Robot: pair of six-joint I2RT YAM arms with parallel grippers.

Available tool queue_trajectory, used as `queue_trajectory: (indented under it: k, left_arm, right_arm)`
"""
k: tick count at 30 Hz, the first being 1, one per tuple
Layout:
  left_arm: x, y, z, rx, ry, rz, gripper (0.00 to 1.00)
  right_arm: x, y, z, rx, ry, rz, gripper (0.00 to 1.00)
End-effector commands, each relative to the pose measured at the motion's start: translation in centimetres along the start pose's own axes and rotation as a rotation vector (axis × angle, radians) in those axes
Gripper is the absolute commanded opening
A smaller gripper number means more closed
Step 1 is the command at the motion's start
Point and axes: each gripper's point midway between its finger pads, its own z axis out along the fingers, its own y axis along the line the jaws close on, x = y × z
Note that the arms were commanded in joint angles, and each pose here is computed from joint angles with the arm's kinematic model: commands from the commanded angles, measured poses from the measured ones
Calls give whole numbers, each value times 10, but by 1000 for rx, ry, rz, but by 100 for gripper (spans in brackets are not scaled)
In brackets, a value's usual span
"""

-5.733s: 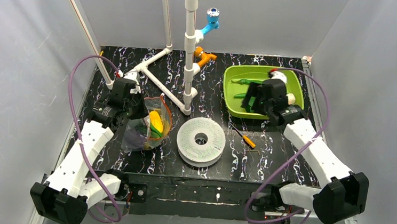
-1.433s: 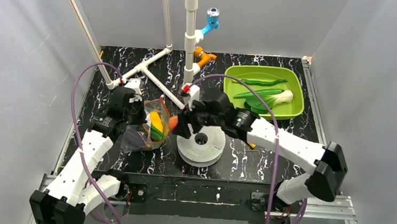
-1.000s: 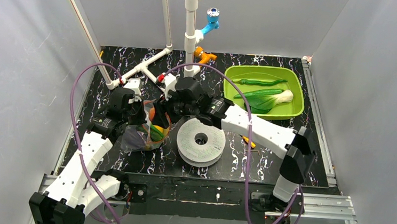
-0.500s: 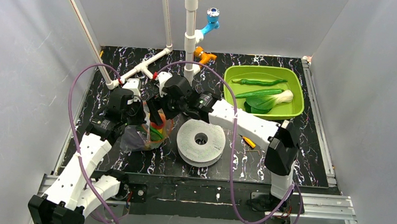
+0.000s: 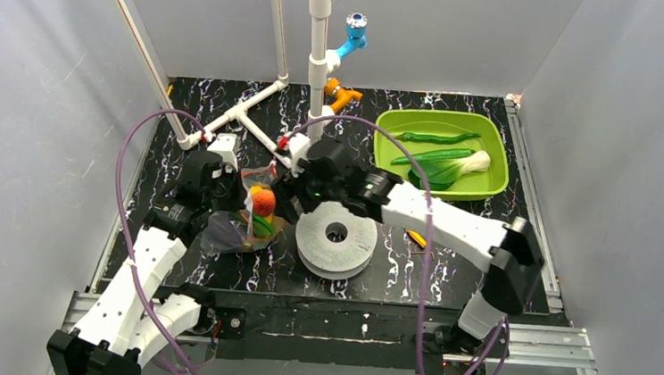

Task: Place the food in the zip-top bag and seal the zipper

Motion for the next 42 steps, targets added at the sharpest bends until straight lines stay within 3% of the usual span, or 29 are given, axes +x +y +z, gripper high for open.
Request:
queue_trajectory:
  k: [1, 5, 9, 14, 23, 31, 42]
  left_arm:
    - [-5, -18, -8, 116, -57, 41, 0]
    - [2, -32, -19, 203, -28, 40, 0]
    - [6, -54, -41, 338, 15, 63, 0]
    - [4, -64, -65, 400, 45, 83, 0]
    - [7, -69, -83, 423, 92, 62, 0]
    - [8, -76, -85, 462, 121, 56, 0]
    - [11, -76, -90, 471, 116, 53, 0]
  right_arm:
    - [-35, -8, -49, -153, -231, -19, 85]
    - [-40, -14, -78, -319, -350, 1, 86]
    - [-42, -19, -86, -311, -406, -106, 94]
    - [-52, -19, -98, -453, -485, -230, 95]
    - [-24, -14, -97, -649, -464, -322, 84]
    - [-14, 3, -82, -733, -545, -382, 74]
    - [-3, 18, -56, -766, -513, -398, 74]
